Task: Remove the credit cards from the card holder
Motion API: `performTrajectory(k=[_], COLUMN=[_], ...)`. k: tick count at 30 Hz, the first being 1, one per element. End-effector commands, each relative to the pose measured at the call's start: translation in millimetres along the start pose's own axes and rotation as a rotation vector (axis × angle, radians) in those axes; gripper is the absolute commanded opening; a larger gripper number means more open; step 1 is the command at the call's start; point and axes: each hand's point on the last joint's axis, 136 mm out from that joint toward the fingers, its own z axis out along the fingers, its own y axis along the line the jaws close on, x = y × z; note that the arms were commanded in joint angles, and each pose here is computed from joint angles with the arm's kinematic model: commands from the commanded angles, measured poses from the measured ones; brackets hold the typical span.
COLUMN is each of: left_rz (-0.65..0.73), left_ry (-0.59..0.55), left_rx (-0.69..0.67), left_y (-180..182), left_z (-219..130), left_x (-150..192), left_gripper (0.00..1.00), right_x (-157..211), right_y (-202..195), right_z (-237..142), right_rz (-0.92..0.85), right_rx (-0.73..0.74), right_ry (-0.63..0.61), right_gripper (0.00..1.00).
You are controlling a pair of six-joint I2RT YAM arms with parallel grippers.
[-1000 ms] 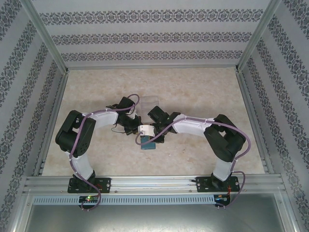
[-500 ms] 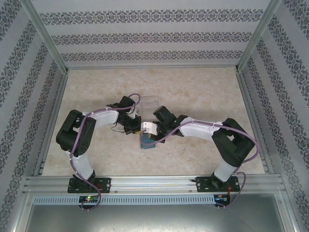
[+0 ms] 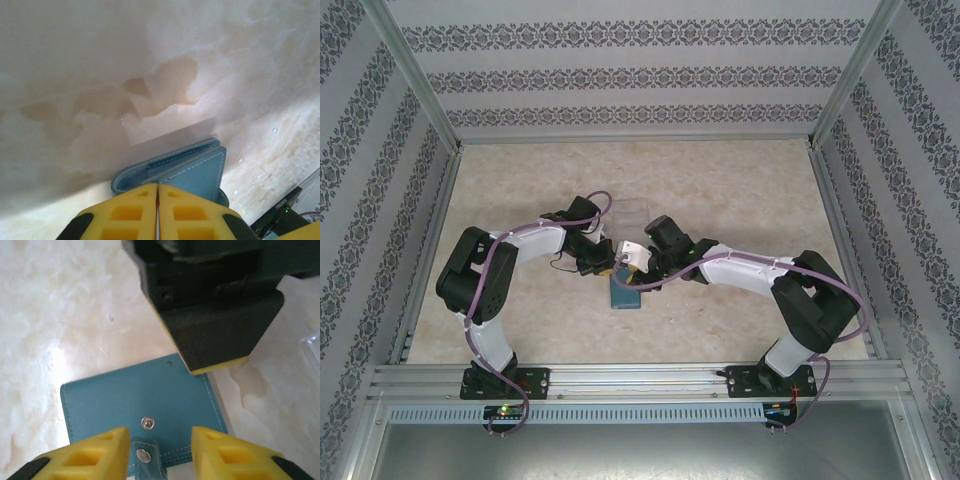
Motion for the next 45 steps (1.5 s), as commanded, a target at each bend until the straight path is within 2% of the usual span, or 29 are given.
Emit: performTrajectory(k=[1,6,8,13,18,25,32,38,45], left_rz=[0.067,0.091,0.092,0.079,0.059,0.066,0.074,0.083,0.071], left_ry=[-0.073,-0.146,-0.177,-0.234,-0.252,-0.248,-0.245,-0.226,-0.212], left_rx=[0.031,-0.032,-0.079,-0.120,-0.136,-0.153,-0.160,-0.182,-0.171], left_y=[-21.7,-21.4,-13.7,0.7,12.9,25.2,27.8,31.4,30.5], left_z=[-26.9,-47.2,-54.5,-66.0,-69.3,-69.8,-70.3,-69.7,-66.1], left_x=[-11.8,-18.1,-19.7,-21.2,-18.2,-18.0,-18.8,-16.6,-14.5], left_gripper=[0.13,0.15,0.20,0.26,0.27,0.28,0.30,0.32,0.32], right_x=[-12.1,-4.4,2.5,14.2,24.5,16.9,24.9,36.1,41.1], right_y=[-6.8,-23.0,-27.5,-15.0,-9.8,-10.7,-6.0,1.6,2.3], right_z=[-11.3,-18.3,-21.6,-21.1,-11.8,4.3,13.4,16.6,8.6], right_rz=[0.193,0.547,0.713,0.924,1.072,1.115,1.124,1.125,1.132], right_rx=[0.056,0.168,0.224,0.259,0.276,0.330,0.370,0.365,0.385], right_ry=[-0.030,-0.001,0.020,0.139,0.221,0.321,0.415,0.478,0.471], right_gripper=[0.41,0.42,0.42,0.43,0.46,0.55,0.64,0.63,0.56])
